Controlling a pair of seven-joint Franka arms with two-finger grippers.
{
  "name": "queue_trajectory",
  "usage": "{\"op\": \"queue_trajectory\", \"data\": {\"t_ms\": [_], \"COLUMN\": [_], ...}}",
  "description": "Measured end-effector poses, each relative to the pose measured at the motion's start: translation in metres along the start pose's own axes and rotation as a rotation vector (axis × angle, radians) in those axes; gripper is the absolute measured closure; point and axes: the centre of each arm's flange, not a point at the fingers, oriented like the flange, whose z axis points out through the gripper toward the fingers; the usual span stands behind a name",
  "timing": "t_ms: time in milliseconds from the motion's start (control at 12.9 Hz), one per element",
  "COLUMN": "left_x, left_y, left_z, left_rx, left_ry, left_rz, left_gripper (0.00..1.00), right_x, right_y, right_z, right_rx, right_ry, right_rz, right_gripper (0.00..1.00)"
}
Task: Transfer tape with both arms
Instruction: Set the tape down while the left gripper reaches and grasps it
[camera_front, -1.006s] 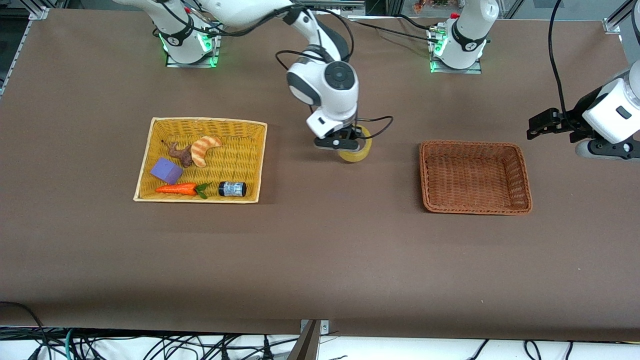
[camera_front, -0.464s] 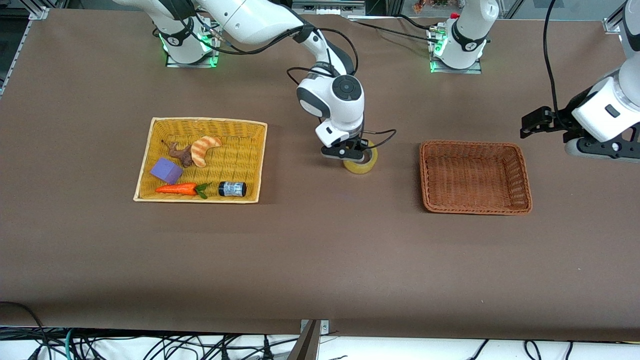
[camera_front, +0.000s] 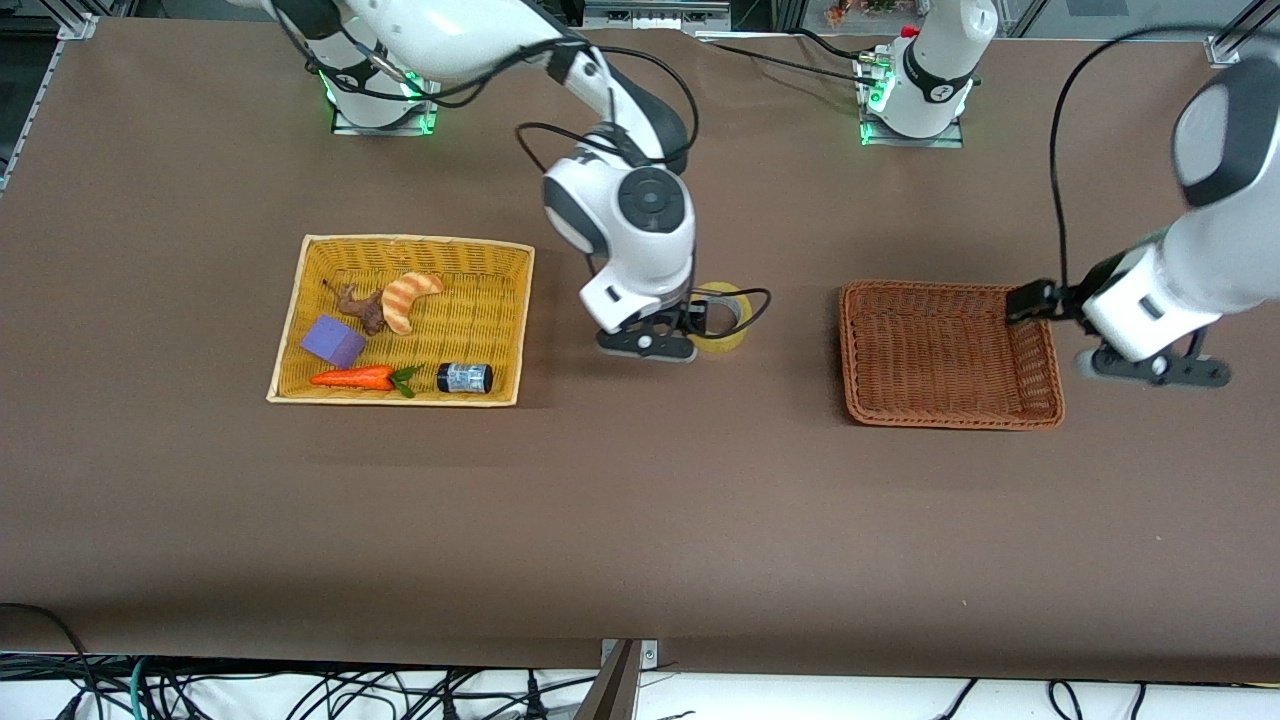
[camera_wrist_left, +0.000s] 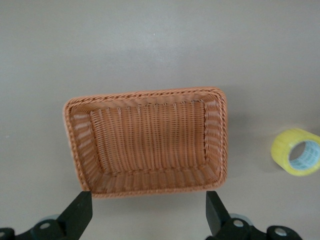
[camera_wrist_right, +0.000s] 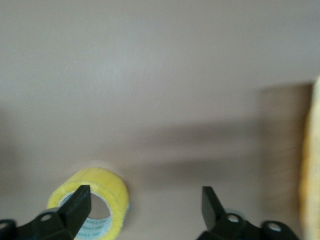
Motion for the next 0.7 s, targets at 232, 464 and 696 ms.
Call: {"op": "queue_trajectory", "data": {"t_ms": [232, 464, 696], "left_x": [0.031, 0.037, 0.020], "left_y": [0.031, 0.117, 0.183], "left_z": [0.057, 0.101, 0.156], "left_rx": [-0.015, -0.054, -0.089], "left_ry": [-0.027, -0.003, 0.006], "left_rz": [-0.039, -0.104, -0.141], "left_gripper": [0.00, 0.00, 0.00], "right_x": [0.048, 0.054, 0.043], "right_y": [0.087, 0.163, 0.280], "right_z": [-0.091, -0.154, -0.213], "right_rx": [-0.009, -0.063, -0.071], "right_ry": [-0.040, -0.051, -0.060], "right_rz": [-0.094, -0.205, -0.247], "right_gripper": [0.00, 0.00, 0.00]}}
